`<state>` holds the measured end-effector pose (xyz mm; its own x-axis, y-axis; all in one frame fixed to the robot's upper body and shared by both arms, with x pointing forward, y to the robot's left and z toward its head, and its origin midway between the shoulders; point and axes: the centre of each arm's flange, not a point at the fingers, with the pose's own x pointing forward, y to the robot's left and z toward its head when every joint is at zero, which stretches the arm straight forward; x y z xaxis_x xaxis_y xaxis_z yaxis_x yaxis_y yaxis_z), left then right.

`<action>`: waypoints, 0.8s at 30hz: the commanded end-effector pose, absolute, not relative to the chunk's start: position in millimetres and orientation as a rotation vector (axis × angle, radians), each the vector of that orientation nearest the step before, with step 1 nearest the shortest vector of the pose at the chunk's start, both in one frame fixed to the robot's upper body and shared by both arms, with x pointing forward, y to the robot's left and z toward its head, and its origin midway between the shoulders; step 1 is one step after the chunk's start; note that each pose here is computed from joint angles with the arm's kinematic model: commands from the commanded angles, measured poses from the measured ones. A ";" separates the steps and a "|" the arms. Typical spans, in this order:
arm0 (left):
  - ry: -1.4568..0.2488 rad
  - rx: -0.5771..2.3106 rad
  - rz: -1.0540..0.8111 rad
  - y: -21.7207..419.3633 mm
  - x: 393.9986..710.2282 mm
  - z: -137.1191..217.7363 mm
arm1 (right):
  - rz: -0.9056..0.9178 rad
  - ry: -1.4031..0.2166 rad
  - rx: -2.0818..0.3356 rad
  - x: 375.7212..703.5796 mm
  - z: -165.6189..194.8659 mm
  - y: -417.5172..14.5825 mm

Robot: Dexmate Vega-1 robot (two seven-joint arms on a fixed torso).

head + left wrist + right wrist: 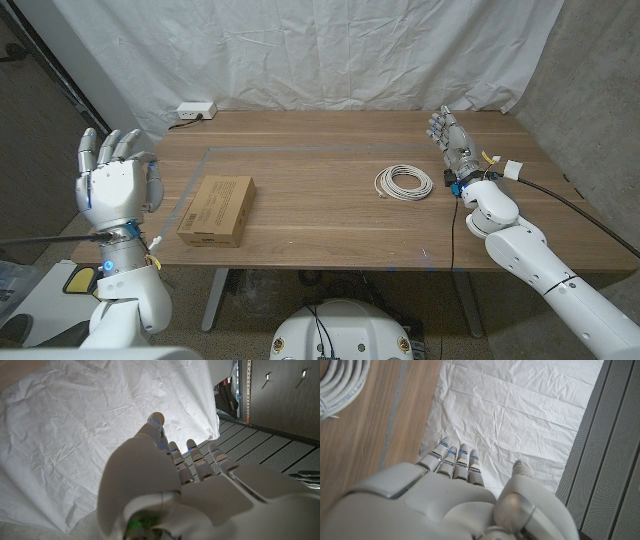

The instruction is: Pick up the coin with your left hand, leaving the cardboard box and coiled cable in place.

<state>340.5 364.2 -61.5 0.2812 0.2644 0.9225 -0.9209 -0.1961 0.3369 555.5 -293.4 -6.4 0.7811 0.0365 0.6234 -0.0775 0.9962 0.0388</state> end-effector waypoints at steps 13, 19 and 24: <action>-0.755 1.363 1.245 369.5 337.1 -40.5 | 0.057 -0.679 0.051 546.6 -2.7 -287.8; -0.792 1.335 1.259 373.1 333.0 -41.8 | 0.058 -0.694 0.047 540.3 0.0 -283.1; -0.791 1.343 1.250 373.8 332.7 -44.7 | 0.058 -0.691 0.041 536.0 0.2 -280.5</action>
<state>335.7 370.1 -42.1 0.2354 0.2047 0.9501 -0.9406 -0.1982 0.2757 544.3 -286.0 -1.6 0.7721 0.0374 0.6344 -0.0710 0.9971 0.0277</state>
